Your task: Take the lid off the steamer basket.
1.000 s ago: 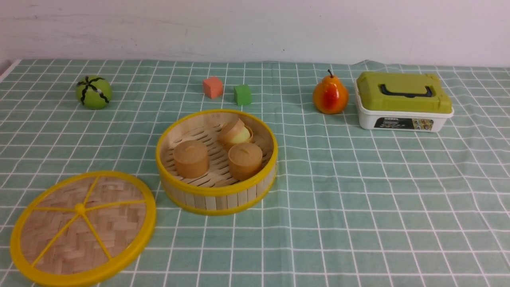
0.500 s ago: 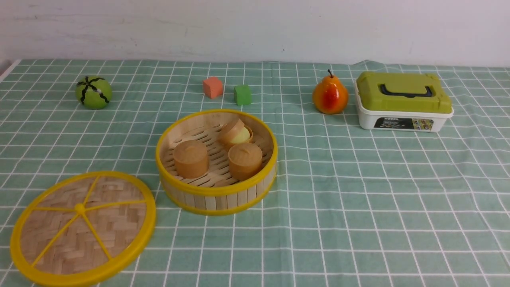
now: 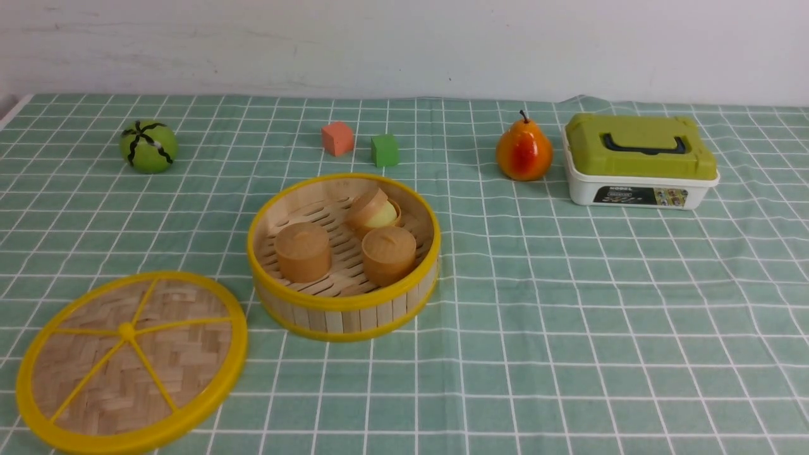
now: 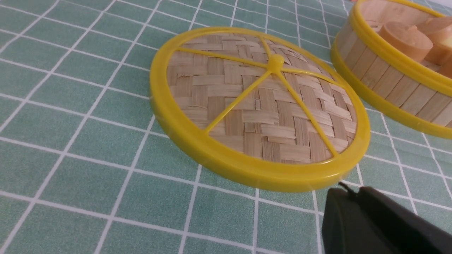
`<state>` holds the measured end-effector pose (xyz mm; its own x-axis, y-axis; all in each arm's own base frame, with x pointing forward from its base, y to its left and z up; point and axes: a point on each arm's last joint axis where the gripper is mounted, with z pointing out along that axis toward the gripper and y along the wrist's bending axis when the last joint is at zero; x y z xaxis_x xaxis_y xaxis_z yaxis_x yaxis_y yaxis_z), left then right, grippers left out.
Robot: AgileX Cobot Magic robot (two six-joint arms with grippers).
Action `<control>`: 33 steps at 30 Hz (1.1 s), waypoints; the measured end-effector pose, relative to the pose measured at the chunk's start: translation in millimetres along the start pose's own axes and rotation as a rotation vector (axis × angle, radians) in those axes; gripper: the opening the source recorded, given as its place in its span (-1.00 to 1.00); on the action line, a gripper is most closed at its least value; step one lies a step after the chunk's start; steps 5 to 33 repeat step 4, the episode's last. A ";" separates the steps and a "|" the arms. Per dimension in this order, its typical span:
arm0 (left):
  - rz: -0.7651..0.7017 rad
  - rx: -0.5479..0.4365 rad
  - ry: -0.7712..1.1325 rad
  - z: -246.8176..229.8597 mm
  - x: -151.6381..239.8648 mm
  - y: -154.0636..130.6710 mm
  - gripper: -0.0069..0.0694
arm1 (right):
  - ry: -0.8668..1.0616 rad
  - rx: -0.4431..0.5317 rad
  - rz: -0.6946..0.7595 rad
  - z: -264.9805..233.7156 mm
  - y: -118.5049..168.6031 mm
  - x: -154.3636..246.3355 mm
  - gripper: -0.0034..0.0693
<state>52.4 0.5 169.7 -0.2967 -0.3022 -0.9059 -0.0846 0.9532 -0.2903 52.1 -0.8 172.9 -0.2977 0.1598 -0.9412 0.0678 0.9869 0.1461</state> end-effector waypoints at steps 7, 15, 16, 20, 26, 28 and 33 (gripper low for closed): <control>0.000 0.000 0.000 0.0 0.0 0.0 -0.72 | 0.000 0.000 0.000 0.0 0.0 0.0 -0.24; 0.000 0.000 0.000 0.0 0.0 0.0 -0.72 | 0.000 0.000 0.000 0.0 0.0 0.0 -0.24; 0.000 0.000 0.000 0.0 0.0 0.0 -0.72 | 0.000 0.000 0.000 0.0 0.0 0.0 -0.24; 0.000 0.000 0.000 0.0 0.0 0.0 -0.72 | 0.000 0.000 0.000 0.0 0.0 0.0 -0.24; 0.000 0.000 0.000 0.0 0.0 0.0 -0.72 | 0.000 0.000 0.000 0.0 0.0 0.0 -0.24; 0.000 0.000 0.000 0.0 0.0 0.0 -0.72 | 0.000 0.000 0.000 0.0 0.0 0.0 -0.24; 0.000 0.000 0.000 0.0 0.0 0.0 -0.72 | 0.000 0.000 0.000 0.0 0.0 0.0 -0.24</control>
